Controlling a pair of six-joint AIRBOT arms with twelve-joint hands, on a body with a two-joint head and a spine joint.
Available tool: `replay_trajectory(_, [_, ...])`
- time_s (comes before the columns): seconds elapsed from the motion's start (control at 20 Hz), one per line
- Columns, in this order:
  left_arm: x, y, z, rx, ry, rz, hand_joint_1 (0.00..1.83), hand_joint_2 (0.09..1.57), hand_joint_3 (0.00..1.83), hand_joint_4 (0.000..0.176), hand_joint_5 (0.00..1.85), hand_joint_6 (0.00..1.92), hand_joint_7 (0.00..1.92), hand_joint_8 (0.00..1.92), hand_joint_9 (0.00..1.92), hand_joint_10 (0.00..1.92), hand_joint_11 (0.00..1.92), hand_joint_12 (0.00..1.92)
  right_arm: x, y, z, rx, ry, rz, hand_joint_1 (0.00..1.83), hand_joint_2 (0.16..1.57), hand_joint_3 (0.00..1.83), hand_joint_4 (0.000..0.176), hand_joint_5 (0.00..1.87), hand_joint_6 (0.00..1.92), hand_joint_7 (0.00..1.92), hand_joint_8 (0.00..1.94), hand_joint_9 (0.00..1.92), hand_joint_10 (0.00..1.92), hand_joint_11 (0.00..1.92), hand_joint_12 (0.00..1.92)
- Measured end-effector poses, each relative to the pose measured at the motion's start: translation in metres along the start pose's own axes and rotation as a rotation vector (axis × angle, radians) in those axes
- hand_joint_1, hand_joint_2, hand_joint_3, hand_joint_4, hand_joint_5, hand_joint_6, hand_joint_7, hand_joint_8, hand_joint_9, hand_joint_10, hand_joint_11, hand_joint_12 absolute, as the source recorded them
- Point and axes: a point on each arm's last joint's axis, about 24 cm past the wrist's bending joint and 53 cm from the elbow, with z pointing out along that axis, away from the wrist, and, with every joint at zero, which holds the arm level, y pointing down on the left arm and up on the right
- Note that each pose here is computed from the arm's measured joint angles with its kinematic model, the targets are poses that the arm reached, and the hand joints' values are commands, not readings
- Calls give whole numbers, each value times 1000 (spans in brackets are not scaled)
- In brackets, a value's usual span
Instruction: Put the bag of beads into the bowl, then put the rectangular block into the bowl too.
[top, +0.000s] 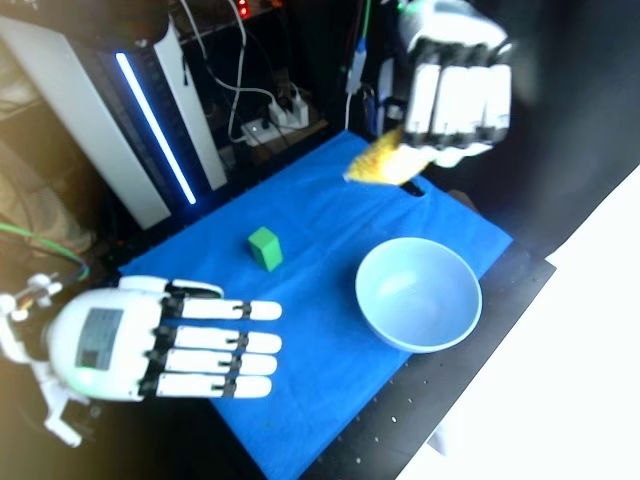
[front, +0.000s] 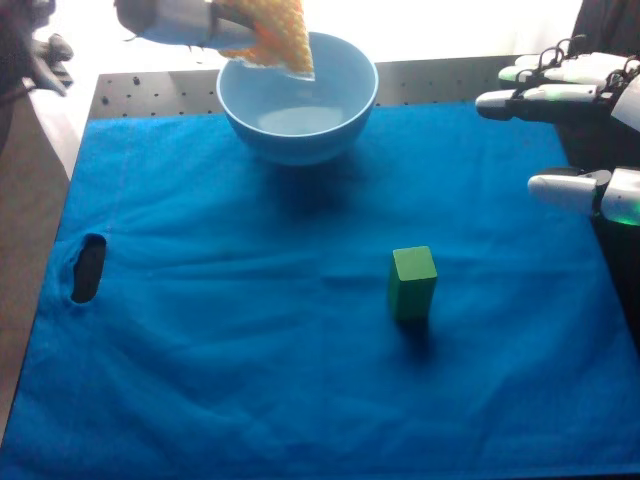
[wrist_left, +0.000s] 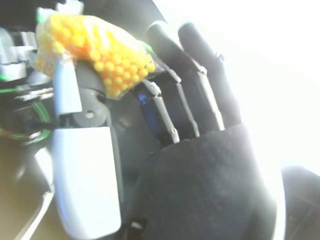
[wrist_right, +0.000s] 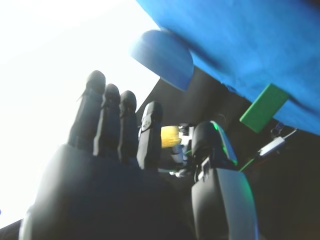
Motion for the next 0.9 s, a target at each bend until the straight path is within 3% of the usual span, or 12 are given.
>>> replay_trajectory(0.1, [21, 20, 21, -71, 55, -22, 1230, 1113, 1, 0, 983, 869, 991, 1086, 921, 744, 657, 1399, 4, 1, 1, -6, 7, -1, 494, 1305, 4, 142, 370, 0, 282, 0, 230, 2, 261, 65])
replay_trajectory(0.15, [31, 29, 31, -101, 75, -37, 1219, 1140, 6, 0, 871, 1017, 972, 1137, 905, 674, 709, 1331, 7, 0, 2, -7, 15, -6, 520, 1302, 1, 123, 380, 4, 287, 2, 243, 5, 288, 73])
replay_trajectory(0.2, [42, 41, 43, -144, 97, -60, 1091, 1068, 0, 0, 641, 390, 723, 550, 742, 570, 493, 1376, 8, -1, 3, -7, 14, -5, 560, 1309, 2, 113, 391, 6, 282, 1, 242, 3, 301, 75])
replay_trajectory(0.25, [45, 43, 45, -154, 105, -63, 1020, 1041, 0, 43, 585, 107, 680, 235, 652, 479, 338, 1402, 7, -1, 3, -7, 14, -6, 567, 1314, 4, 105, 391, 5, 286, 2, 239, 1, 297, 72])
replay_trajectory(0.3, [52, 48, 48, -174, 125, -70, 958, 1016, 0, 79, 521, 23, 632, 71, 635, 308, 267, 1304, 7, -1, 3, -10, 15, -8, 571, 1319, 6, 105, 389, 3, 287, 3, 233, 0, 277, 63])
replay_trajectory(0.35, [56, 50, 48, -186, 141, -71, 859, 970, 0, 143, 393, 4, 529, 14, 568, 140, 147, 1207, 7, 0, 4, -11, 15, -12, 599, 1317, 3, 106, 398, 5, 285, 1, 213, 0, 261, 55])
replay_trajectory(0.4, [57, 51, 48, -187, 143, -71, 827, 951, 0, 169, 270, 1, 409, 2, 441, 46, 29, 1085, 6, 0, 5, -11, 14, -12, 619, 1300, 0, 84, 403, 5, 280, 0, 198, 0, 230, 41])
replay_trajectory(0.5, [53, 51, 43, -186, 140, -72, 820, 934, 0, 176, 218, 1, 368, 0, 392, 6, 0, 1011, 4, 2, 6, -19, 9, -13, 616, 1276, 0, 68, 406, 5, 265, 0, 200, 2, 221, 38])
replay_trajectory(0.7, [45, 51, 8, -162, 143, -36, 890, 950, 3, 176, 205, 2, 330, 0, 326, 0, 0, 918, 13, 8, 6, -32, 27, -7, 678, 1257, 0, 89, 384, 0, 222, 0, 173, 0, 176, 23])
replay_trajectory(0.8, [41, 42, -17, -129, 143, -11, 861, 949, 1, 176, 194, 1, 318, 0, 304, 0, 0, 896, 24, 19, 7, -57, 49, 9, 607, 1238, 0, 77, 358, 1, 221, 6, 130, 1, 168, 21])
replay_trajectory(0.85, [37, 34, -36, -101, 130, -2, 831, 951, 2, 176, 167, 0, 297, 0, 281, 0, 0, 889, 33, 30, 6, -89, 63, 19, 608, 1228, 0, 62, 355, 1, 225, 7, 129, 1, 153, 15])
replay_trajectory(0.9, [47, 22, -95, -52, 135, -81, 822, 952, 2, 176, 160, 0, 291, 0, 274, 0, 0, 886, 43, 58, 1, -171, 88, 28, 610, 1223, 0, 57, 354, 0, 228, 5, 129, 1, 149, 14])
